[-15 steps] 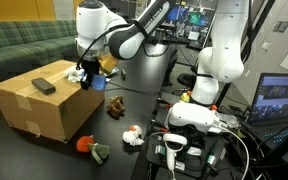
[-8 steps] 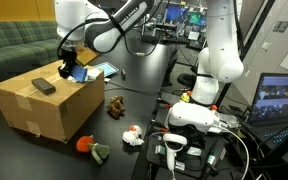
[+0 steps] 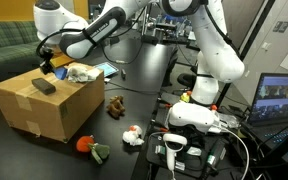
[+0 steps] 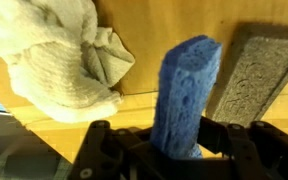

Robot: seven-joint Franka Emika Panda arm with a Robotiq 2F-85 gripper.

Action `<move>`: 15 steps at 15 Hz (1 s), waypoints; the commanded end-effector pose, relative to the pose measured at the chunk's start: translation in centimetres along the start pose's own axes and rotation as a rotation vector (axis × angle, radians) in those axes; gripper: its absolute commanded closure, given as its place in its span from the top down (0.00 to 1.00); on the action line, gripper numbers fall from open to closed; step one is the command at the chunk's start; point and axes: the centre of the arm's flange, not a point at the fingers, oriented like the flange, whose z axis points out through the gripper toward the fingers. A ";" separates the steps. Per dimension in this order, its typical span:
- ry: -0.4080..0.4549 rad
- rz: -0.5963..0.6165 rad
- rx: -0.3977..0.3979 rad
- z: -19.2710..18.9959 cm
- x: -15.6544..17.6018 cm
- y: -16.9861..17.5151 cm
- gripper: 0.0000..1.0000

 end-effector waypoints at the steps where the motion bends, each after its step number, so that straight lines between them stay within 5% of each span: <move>1: 0.075 0.096 -0.054 4.1 4.8 -2.1 0.13; 10: 0.183 0.273 -0.231 11.2 9.2 0.6 0.12; 12: 0.196 0.296 -0.260 11.6 9.6 0.8 0.37; 15: 0.183 0.309 -0.287 11.1 10.0 1.0 0.54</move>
